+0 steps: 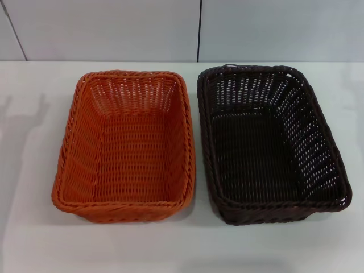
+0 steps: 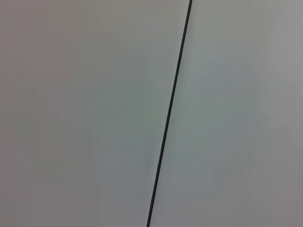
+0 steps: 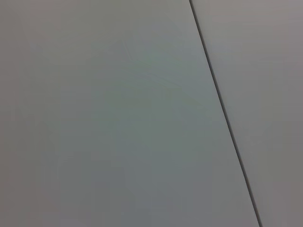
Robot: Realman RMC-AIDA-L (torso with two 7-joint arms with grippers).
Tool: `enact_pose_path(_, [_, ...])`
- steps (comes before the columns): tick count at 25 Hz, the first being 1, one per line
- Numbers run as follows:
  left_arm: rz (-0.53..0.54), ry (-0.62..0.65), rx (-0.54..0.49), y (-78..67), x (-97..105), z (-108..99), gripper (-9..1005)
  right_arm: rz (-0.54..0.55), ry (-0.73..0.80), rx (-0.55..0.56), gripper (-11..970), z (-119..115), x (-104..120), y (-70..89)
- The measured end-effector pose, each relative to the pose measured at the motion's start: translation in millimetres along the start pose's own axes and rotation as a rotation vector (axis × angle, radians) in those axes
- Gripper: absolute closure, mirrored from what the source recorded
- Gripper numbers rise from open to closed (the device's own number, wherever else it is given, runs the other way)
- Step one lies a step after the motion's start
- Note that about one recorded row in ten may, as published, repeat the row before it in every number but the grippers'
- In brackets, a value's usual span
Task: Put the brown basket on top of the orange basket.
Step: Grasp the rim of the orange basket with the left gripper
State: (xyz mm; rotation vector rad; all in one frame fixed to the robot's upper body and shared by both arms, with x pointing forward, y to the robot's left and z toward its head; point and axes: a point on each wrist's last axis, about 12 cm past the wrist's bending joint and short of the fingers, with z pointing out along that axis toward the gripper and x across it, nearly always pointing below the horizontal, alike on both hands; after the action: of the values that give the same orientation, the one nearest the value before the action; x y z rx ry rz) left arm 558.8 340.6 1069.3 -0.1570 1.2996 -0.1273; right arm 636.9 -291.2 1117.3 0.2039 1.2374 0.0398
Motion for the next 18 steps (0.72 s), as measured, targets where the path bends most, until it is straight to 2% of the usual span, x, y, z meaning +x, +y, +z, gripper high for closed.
enact_pose_path(18, [-0.004, 0.01, -0.009, 1.3, 1.0, 0.2, 149, 0.003, 0.001, -0.007, 335, 3.2, -0.7, 3.8])
